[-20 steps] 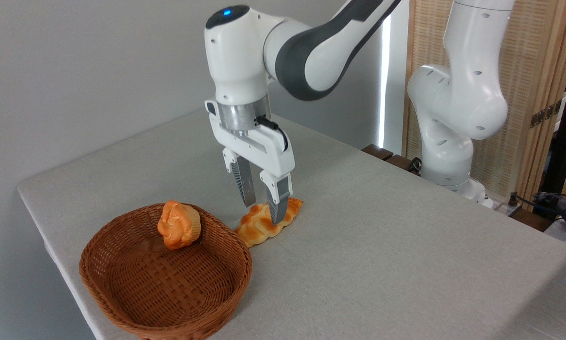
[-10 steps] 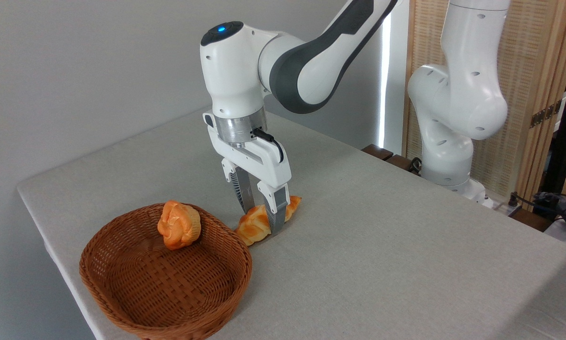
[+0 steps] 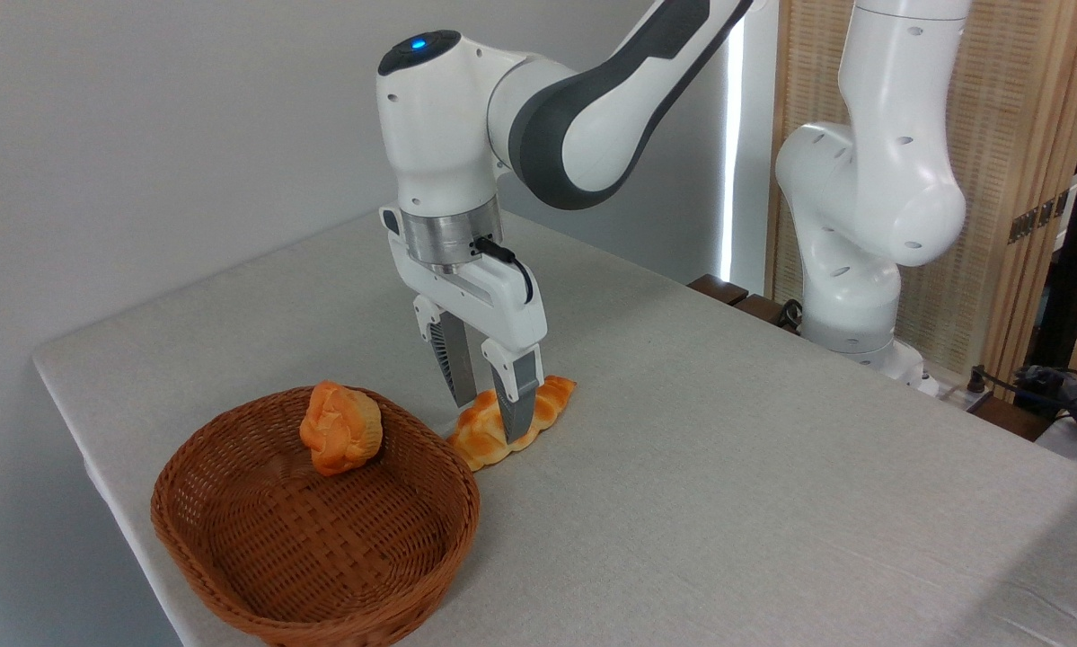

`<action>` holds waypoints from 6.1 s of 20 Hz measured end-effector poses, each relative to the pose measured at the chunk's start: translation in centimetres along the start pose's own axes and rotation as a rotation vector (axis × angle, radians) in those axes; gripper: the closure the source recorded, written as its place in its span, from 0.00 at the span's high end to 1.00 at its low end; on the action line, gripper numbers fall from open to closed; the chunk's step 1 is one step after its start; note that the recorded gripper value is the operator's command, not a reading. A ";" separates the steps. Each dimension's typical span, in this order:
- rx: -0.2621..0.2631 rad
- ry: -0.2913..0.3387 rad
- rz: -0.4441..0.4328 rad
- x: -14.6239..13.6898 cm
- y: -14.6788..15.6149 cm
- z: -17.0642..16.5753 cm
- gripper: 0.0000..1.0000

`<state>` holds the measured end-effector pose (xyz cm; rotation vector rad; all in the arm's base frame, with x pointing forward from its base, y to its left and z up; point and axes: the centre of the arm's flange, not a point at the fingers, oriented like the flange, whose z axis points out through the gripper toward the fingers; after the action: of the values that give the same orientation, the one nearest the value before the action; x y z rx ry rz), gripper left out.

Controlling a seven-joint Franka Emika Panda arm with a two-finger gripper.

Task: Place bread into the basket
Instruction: 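Close the gripper on the middle of the golden bread roll, then lift the bread roll and carry it over the wicker basket, then lower the bread roll into the basket and open the gripper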

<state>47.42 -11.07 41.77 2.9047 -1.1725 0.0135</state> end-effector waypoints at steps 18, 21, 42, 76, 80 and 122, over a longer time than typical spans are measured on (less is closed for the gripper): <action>-0.002 -0.023 0.025 0.1 -0.1 1.0 0.43; -0.002 -0.023 0.026 0.1 -0.1 1.0 0.43; -0.019 -0.061 0.058 0.8 1.2 -0.4 0.44; 0.219 0.380 -0.036 7.3 -6.7 -10.0 0.52; 0.256 0.397 -0.025 7.3 -8.6 -8.8 0.87; 0.091 0.196 -0.048 3.4 -6.6 -17.7 1.00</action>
<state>54.42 -8.47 59.43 2.9244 -1.0973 0.3519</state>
